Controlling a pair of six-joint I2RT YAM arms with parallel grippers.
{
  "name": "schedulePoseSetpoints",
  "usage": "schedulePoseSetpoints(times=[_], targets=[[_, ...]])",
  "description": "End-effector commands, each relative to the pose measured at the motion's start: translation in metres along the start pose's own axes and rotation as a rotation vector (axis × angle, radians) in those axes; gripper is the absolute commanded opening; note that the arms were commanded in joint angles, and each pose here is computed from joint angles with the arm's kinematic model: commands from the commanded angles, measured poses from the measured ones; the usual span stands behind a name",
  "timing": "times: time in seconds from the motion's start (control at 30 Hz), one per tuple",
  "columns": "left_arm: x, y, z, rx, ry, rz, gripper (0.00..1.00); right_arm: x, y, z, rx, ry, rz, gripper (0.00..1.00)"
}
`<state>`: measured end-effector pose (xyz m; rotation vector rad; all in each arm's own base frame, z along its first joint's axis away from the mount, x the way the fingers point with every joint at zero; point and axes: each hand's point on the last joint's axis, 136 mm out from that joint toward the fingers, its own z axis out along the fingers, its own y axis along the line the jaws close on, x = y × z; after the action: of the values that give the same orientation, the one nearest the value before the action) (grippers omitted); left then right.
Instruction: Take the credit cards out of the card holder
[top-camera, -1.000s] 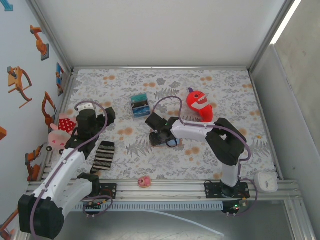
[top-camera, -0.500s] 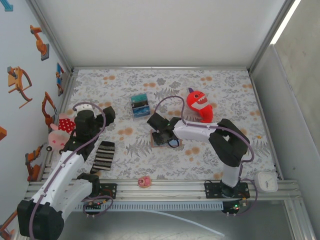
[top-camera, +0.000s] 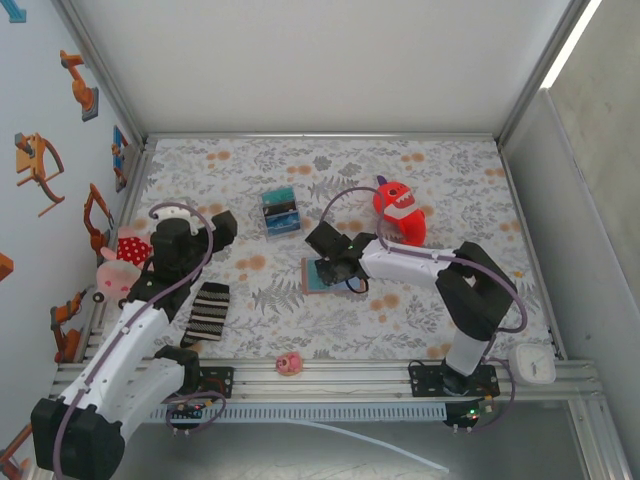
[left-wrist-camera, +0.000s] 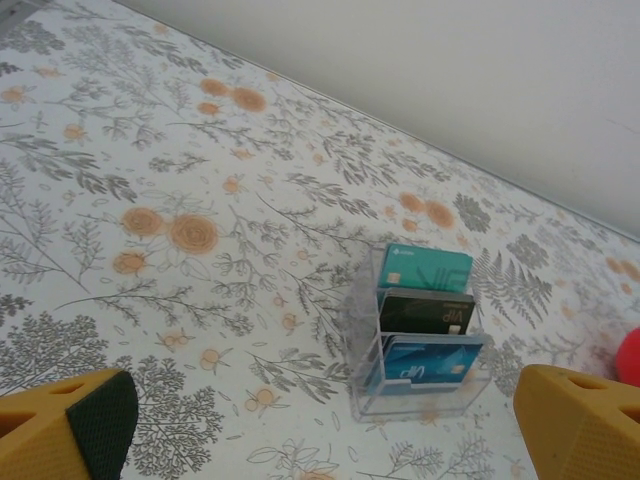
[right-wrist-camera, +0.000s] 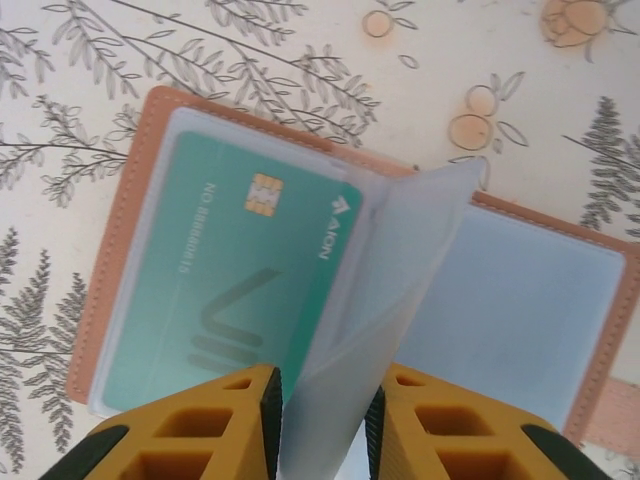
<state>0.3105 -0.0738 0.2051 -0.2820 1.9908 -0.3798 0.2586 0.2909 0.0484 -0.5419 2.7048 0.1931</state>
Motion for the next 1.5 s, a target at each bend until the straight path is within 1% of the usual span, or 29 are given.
schedulePoseSetpoints(times=[0.0,0.17,0.33,0.5,0.63,0.9,1.0,1.13,1.23,1.27,1.33,1.47], targets=[[-0.012,-0.024,-0.002,0.085,-0.026,0.049,0.97,0.004,-0.017,-0.008,0.045,-0.007,0.033,0.29],[-0.001,-0.036,0.004,0.106,-0.001,0.108,0.97,0.006,-0.029,-0.010,0.055,-0.011,0.064,0.30],[0.019,-0.047,0.009,0.101,0.047,0.191,0.97,0.012,-0.045,-0.009,0.061,-0.009,0.112,0.32],[0.046,-0.065,0.013,0.093,0.084,0.330,0.97,0.018,-0.059,-0.006,0.029,-0.008,0.185,0.32],[0.073,-0.079,0.017,0.091,0.126,0.448,0.97,0.018,-0.073,-0.011,0.017,-0.026,0.232,0.32],[0.130,-0.101,0.029,0.127,0.241,0.564,0.97,0.008,-0.094,-0.041,-0.032,-0.111,0.347,0.32],[0.147,-0.110,0.034,0.160,0.272,0.572,0.97,0.001,-0.089,-0.051,-0.092,-0.143,0.375,0.32],[0.169,-0.114,0.042,0.186,0.332,0.567,0.97,-0.011,-0.070,-0.059,-0.208,-0.157,0.384,0.29],[0.183,-0.114,0.049,0.190,0.368,0.573,0.97,-0.014,-0.053,-0.056,-0.299,-0.134,0.389,0.27],[0.187,-0.114,0.051,0.191,0.377,0.572,0.97,-0.014,-0.048,-0.054,-0.324,-0.123,0.390,0.24],[0.194,-0.114,0.055,0.195,0.393,0.568,0.97,-0.015,-0.041,-0.048,-0.364,-0.103,0.398,0.22],[0.208,-0.114,0.061,0.195,0.435,0.568,0.98,-0.017,-0.023,-0.035,-0.464,-0.064,0.426,0.21]])
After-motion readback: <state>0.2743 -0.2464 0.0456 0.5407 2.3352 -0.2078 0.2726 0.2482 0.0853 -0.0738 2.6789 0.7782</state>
